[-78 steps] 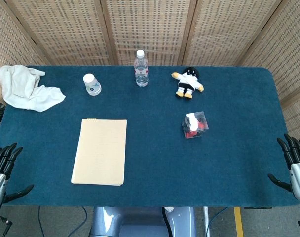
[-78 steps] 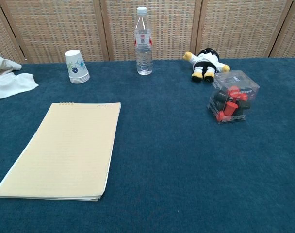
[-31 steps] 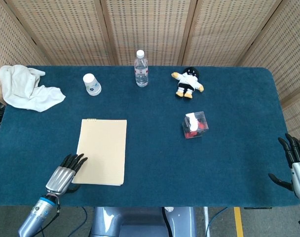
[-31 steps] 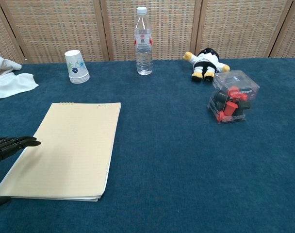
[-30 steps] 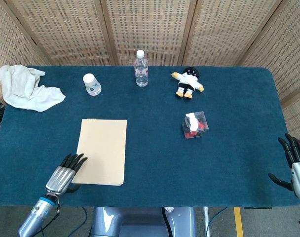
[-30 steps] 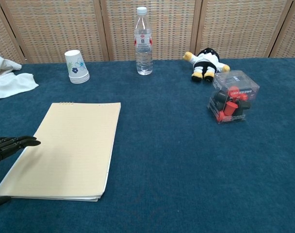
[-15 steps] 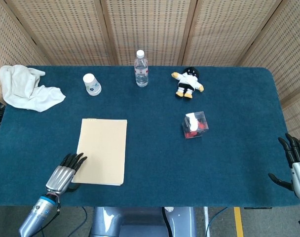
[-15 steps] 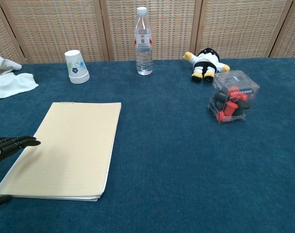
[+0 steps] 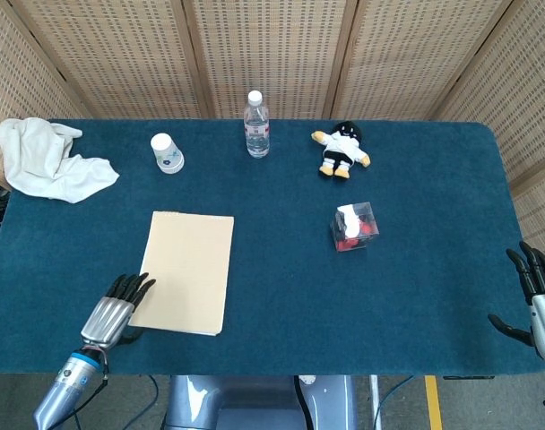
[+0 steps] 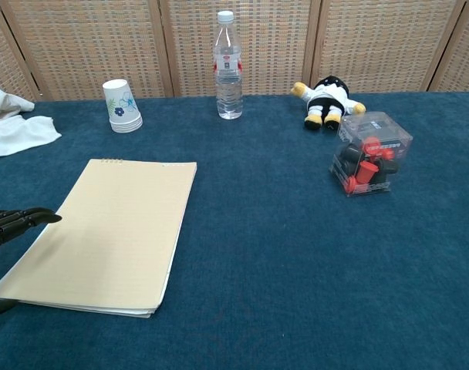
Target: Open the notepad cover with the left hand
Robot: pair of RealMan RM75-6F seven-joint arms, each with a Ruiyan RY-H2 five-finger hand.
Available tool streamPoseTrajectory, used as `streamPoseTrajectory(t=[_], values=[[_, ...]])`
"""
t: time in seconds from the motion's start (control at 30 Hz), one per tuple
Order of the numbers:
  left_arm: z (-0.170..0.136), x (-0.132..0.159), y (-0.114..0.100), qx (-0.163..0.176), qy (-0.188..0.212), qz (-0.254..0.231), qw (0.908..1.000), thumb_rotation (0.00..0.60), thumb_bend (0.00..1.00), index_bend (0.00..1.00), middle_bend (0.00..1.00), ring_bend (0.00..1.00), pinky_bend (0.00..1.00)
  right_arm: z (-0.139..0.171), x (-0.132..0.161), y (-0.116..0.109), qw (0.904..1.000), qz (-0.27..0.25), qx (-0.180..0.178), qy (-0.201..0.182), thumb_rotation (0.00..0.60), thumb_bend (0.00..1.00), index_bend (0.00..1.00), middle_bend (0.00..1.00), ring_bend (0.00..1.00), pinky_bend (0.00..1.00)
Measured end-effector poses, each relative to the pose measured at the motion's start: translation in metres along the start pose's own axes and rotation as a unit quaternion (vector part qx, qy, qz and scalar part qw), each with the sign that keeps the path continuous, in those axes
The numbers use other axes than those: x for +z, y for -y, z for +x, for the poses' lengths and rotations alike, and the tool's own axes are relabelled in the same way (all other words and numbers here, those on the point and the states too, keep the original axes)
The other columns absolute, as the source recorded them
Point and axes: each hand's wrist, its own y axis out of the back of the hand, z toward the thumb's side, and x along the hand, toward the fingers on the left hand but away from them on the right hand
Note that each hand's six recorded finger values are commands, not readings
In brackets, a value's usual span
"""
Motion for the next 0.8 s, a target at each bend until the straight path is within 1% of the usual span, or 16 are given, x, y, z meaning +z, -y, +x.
streamPoseTrajectory(t=[0.3, 0.8], values=[[-0.0001, -0.0017, 0.0011, -0.008, -0.003, 0.001, 1.0, 0.6, 0.32, 0.0, 0.0, 0.0, 0.0, 0.0, 0.0004, 0.0005, 1.0, 0.0, 0.001, 0.0, 0.6, 0.0, 0.0, 0.0, 0.0, 0.0], [0.0, -0.0022, 0.0014, -0.01, -0.006, 0.004, 0.9999, 0.6, 0.33, 0.0, 0.0, 0.0, 0.0, -0.0002, -0.0002, 0.0002, 1.0, 0.0, 0.0, 0.001, 0.6, 0.0, 0.0, 0.0, 0.0, 0.0]])
